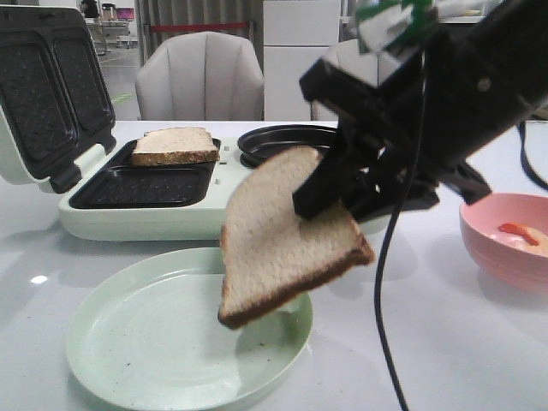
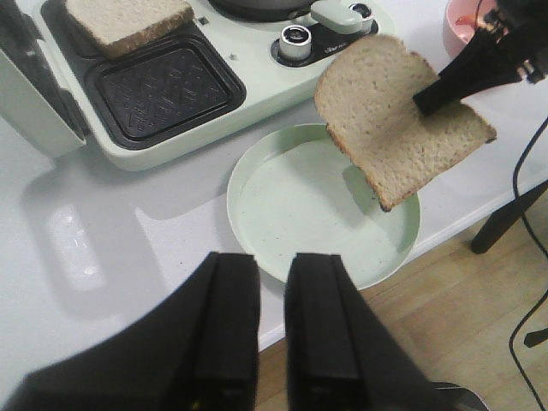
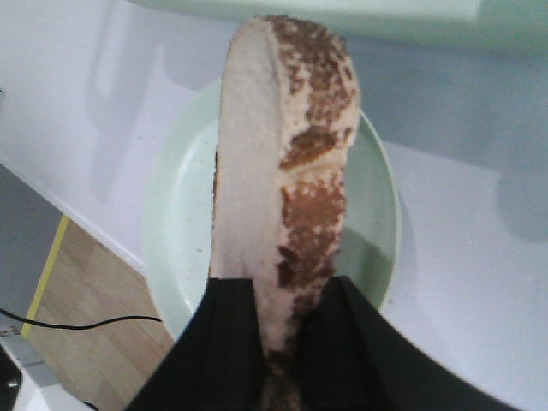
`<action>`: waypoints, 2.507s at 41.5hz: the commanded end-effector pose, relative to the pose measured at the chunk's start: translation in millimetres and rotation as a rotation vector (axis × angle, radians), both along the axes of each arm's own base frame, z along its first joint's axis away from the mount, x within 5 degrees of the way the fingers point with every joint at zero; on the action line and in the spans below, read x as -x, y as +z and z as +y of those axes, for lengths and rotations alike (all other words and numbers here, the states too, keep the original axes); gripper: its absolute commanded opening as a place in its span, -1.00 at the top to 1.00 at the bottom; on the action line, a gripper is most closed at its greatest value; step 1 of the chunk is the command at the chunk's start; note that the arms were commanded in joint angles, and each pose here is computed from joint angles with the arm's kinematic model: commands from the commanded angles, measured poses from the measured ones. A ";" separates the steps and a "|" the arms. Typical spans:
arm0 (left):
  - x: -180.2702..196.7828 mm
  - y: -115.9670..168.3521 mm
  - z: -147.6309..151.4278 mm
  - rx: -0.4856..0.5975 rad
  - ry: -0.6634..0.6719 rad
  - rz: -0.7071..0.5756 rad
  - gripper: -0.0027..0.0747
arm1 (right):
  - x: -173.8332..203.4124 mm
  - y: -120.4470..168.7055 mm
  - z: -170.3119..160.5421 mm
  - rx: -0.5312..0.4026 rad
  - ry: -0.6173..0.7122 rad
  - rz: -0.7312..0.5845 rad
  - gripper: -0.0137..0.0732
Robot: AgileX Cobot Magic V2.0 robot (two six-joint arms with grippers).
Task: Make breakfast with bread and shrimp
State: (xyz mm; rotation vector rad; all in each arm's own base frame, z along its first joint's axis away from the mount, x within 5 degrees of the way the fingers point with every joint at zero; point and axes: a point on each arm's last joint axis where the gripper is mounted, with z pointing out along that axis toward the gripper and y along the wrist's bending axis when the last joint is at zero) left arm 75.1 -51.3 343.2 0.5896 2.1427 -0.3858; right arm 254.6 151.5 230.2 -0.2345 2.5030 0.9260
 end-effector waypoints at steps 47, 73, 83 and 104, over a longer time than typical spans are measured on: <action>-3.4 13.3 -1.9 0.059 0.011 -0.069 0.45 | -158.4 32.6 124.7 -0.218 0.020 -0.249 -0.55; -3.5 13.2 -1.6 0.054 0.012 -0.069 0.45 | -93.4 155.9 55.0 0.167 0.110 -0.488 -0.55; -3.4 13.0 -1.6 0.053 0.012 -0.067 0.45 | -24.2 172.1 -0.8 0.372 0.029 -0.523 -0.55; -3.4 13.0 -1.6 0.053 0.012 -0.067 0.45 | 109.6 122.0 -71.3 0.374 0.007 -0.489 -0.55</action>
